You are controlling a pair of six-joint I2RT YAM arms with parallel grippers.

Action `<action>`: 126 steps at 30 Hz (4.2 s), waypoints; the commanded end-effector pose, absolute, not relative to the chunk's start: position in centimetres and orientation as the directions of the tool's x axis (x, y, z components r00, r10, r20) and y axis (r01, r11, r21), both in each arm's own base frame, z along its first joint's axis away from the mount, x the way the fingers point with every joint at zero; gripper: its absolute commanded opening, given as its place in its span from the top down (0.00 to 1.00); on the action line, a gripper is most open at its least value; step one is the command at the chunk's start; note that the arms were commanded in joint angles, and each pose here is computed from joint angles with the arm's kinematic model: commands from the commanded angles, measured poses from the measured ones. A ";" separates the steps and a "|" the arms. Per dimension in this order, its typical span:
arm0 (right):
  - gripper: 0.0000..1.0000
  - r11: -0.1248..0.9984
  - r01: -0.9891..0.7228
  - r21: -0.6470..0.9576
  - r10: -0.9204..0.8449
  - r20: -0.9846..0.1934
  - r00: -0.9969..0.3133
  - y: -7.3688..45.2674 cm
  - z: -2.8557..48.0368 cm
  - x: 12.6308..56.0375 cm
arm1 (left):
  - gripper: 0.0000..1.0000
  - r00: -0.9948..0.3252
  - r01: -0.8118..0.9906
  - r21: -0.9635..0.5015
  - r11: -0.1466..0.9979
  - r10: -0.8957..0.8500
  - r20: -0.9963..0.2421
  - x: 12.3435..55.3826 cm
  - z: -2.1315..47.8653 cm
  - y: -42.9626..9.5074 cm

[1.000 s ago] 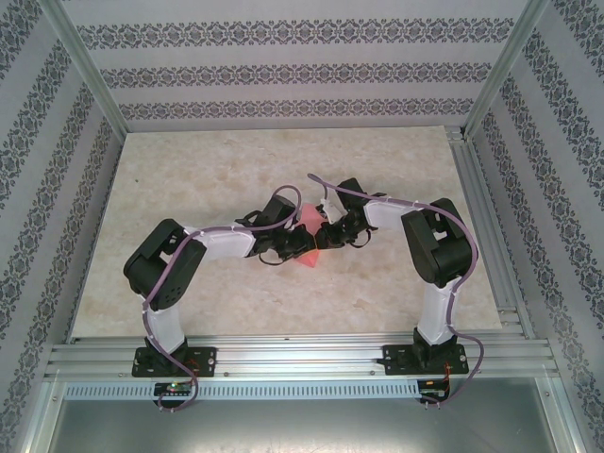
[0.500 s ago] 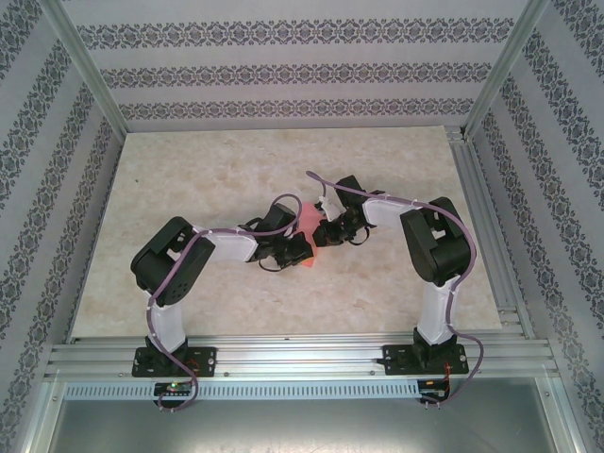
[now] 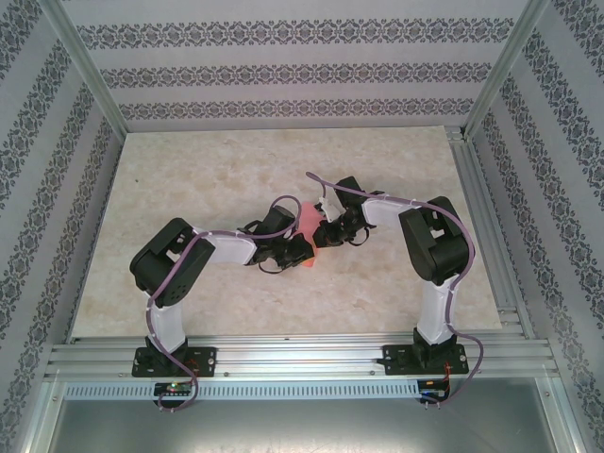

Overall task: Fold a paper plane with a square sheet of paper (pick it up from the middle)
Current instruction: Fold the triangle a second time at the center of the table.

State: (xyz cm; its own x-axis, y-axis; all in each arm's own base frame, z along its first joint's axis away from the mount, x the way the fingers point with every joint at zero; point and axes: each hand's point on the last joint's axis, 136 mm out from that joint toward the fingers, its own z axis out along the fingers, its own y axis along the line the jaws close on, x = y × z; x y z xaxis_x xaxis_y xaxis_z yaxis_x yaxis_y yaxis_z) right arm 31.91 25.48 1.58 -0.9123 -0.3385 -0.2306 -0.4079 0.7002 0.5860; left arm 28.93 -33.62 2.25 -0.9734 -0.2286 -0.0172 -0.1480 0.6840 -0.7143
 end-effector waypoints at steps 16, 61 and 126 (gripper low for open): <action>0.90 0.699 -0.428 0.573 -0.361 -0.235 -0.903 25.7 1.1 32.3 | 0.85 -0.989 -0.092 -0.705 0.703 -0.147 -0.018 27.0 2.7 -35.1; 0.84 0.670 -0.453 0.588 -0.350 -0.288 -0.891 26.2 3.3 32.9 | 0.86 -0.951 -0.124 -0.718 0.685 -0.289 -0.111 29.1 4.5 -33.6; 0.91 0.689 -0.265 0.675 -0.062 -0.309 -0.949 28.2 5.2 28.5 | 0.84 -0.961 -0.062 -0.693 0.718 -0.229 -0.152 34.7 3.0 -33.5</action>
State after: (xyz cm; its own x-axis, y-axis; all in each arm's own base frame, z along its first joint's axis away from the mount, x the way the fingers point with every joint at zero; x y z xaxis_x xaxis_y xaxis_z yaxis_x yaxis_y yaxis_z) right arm 27.80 28.03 5.69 -0.9494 -0.0923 -0.3003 -0.2802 0.6809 0.6766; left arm 33.95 -33.28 2.45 -0.9606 -0.2446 -0.1319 -0.0920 0.7277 -0.6797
